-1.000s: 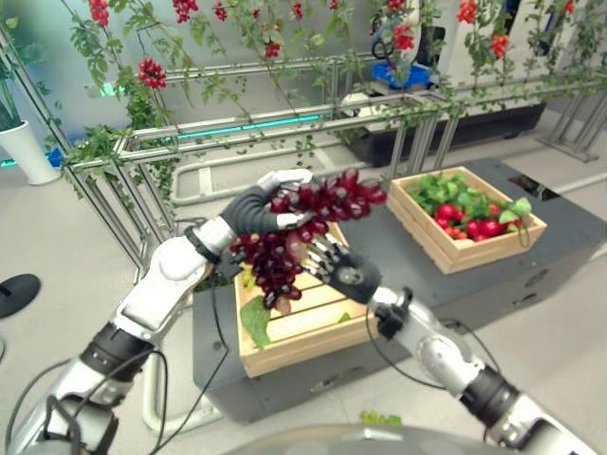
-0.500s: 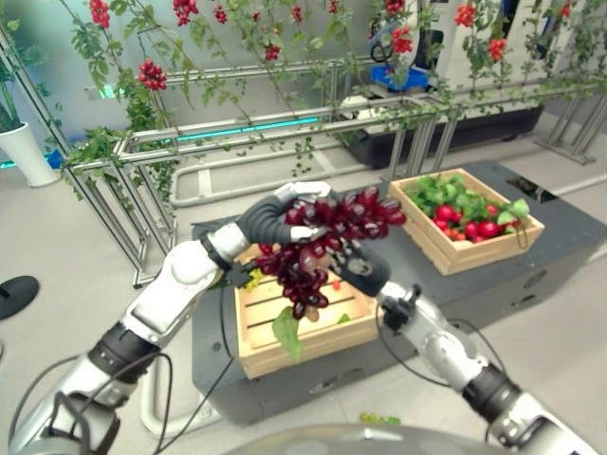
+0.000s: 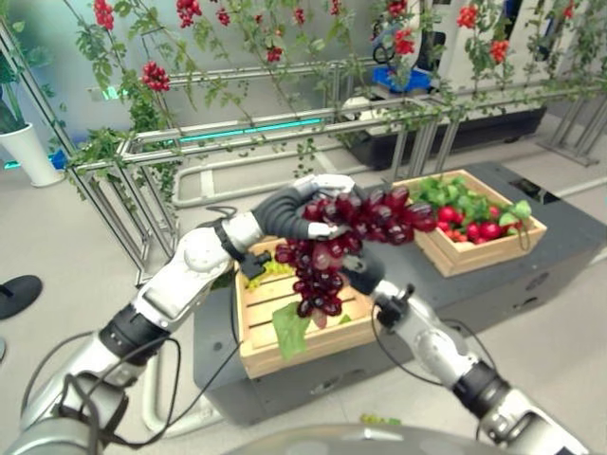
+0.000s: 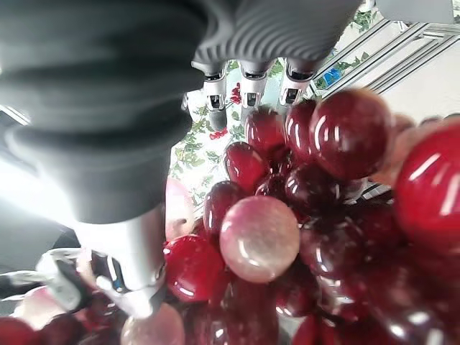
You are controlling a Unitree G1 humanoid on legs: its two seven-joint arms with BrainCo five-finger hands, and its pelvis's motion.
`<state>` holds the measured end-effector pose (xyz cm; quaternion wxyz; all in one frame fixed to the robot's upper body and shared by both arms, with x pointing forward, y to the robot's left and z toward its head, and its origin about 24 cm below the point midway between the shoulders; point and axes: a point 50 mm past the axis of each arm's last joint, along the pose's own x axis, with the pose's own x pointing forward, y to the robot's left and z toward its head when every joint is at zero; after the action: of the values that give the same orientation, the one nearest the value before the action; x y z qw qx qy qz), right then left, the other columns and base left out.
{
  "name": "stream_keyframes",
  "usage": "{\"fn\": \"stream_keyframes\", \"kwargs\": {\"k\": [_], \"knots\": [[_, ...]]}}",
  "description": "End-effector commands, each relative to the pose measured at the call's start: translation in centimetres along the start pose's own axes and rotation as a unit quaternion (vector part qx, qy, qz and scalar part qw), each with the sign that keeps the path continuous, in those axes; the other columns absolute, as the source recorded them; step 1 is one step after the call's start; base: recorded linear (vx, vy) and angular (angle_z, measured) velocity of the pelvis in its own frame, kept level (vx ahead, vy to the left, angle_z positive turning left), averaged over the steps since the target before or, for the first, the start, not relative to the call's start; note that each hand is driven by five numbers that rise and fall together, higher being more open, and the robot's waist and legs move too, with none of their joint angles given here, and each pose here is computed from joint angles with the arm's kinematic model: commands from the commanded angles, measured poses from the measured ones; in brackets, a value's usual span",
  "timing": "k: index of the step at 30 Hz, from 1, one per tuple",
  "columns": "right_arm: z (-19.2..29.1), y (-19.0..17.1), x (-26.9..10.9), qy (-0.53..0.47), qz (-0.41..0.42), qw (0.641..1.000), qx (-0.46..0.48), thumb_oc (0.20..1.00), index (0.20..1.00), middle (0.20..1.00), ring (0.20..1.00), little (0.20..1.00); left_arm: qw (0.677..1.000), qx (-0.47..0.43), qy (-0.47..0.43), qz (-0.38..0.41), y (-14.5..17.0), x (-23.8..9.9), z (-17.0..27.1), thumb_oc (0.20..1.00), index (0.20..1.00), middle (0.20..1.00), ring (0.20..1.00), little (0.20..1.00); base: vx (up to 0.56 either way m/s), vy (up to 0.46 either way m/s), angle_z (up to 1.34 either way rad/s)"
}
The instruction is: Pick up the fruits from the basket on one side to the basket on the other side
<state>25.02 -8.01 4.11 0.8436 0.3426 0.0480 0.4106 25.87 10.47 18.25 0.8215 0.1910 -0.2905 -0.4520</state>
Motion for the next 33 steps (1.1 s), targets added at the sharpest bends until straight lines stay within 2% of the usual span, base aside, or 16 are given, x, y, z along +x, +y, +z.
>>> {"fn": "stream_keyframes", "kwargs": {"k": [1, 16, 33], "knots": [[1.6, 1.7, 3.1, -0.023, 0.067, 0.997, -0.029, 1.0, 1.0, 1.0, 1.0, 1.0, 0.996, 0.014, -0.081, 0.03, 2.6, 2.4, 2.7, 0.2, 0.2, 0.2, 0.2, 0.2, 0.0, 0.0, 0.0], [-0.1, 4.9, 3.2, 0.031, 0.16, 0.986, -0.021, 1.0, 1.0, 1.0, 1.0, 1.0, 0.995, 0.023, -0.094, 0.035, 2.5, 3.5, 2.8, 0.2, 0.2, 0.2, 0.2, 0.2, 0.0, 0.0, 0.0], [0.0, 5.0, 3.3, 0.009, 0.152, 0.988, 0.001, 1.0, 1.0, 1.0, 1.0, 1.0, 0.995, 0.004, -0.093, 0.047, 2.1, 3.3, 2.5, 0.2, 0.2, 0.2, 0.2, 0.2, 0.0, 0.0, 0.0]]}}
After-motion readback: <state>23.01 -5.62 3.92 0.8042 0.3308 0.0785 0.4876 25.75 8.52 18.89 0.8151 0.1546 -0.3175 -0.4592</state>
